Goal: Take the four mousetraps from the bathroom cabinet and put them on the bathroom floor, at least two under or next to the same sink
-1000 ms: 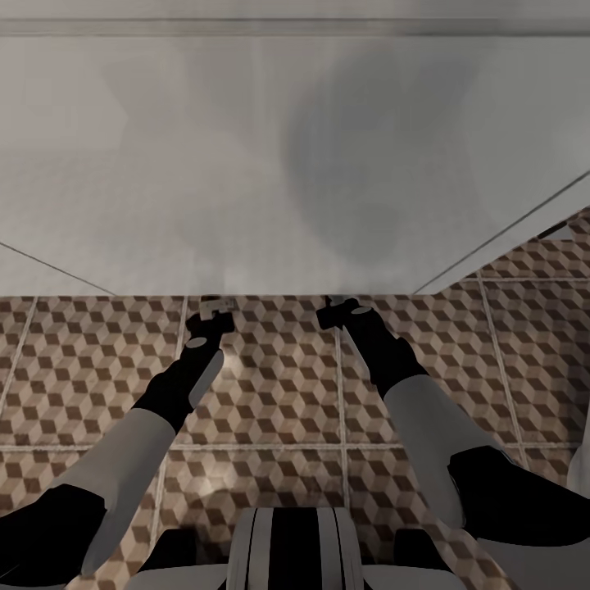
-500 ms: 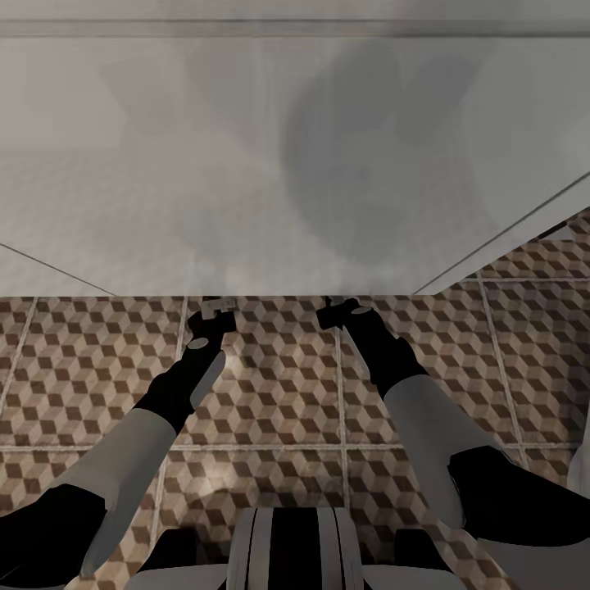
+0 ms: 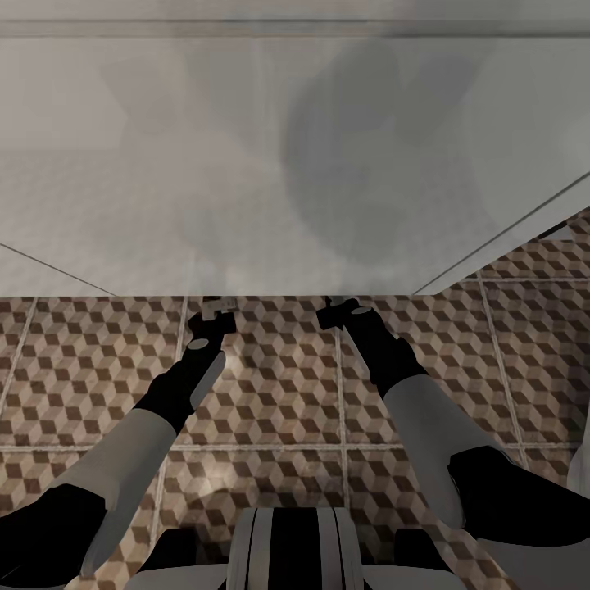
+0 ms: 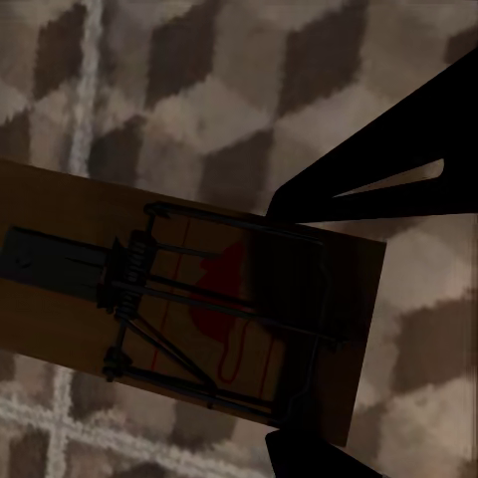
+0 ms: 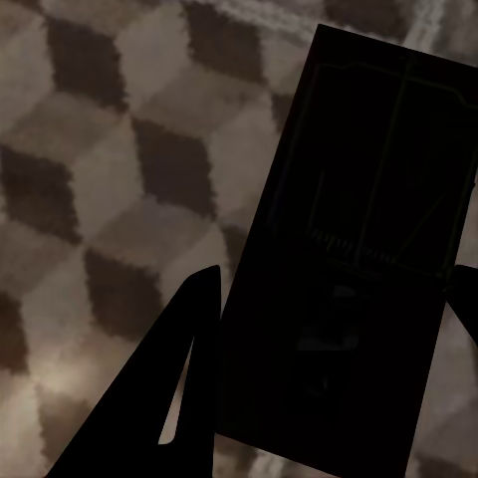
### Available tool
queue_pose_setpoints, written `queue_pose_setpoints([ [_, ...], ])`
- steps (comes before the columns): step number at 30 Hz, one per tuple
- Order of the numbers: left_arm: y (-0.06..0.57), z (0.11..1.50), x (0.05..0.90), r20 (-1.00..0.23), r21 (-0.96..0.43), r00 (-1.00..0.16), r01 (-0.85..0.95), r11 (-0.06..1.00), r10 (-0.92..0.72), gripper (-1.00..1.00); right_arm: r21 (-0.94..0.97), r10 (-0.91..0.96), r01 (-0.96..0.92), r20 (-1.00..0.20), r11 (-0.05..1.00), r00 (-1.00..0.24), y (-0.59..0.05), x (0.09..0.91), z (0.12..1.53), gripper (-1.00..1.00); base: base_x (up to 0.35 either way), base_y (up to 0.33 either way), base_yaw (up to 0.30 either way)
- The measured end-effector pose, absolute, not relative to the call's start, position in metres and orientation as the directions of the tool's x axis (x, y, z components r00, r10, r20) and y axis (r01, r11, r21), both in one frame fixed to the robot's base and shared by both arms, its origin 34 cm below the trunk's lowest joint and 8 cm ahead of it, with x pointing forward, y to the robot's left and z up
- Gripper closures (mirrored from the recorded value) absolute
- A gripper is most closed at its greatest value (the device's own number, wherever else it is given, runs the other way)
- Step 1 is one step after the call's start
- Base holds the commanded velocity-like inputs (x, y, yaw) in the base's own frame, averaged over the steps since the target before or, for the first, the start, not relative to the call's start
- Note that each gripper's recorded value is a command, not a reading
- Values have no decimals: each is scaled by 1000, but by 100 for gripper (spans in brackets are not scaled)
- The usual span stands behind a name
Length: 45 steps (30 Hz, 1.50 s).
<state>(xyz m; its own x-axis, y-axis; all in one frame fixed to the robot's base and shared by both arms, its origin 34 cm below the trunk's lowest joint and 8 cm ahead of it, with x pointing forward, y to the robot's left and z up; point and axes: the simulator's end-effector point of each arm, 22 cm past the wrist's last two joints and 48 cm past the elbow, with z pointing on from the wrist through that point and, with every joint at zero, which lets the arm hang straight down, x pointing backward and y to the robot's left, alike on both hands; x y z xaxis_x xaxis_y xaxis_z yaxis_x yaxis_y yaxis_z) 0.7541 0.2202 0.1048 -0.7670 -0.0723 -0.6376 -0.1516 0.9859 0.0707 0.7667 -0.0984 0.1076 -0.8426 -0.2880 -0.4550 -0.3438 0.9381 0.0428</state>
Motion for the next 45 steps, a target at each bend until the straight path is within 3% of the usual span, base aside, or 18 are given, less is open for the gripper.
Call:
queue_pose_setpoints([
  [45,219,68,715,-545,66,-837,-108,992,-55,100,45,-290,-343,-439,938,-850,-99,761,103,100,0,0,0],
])
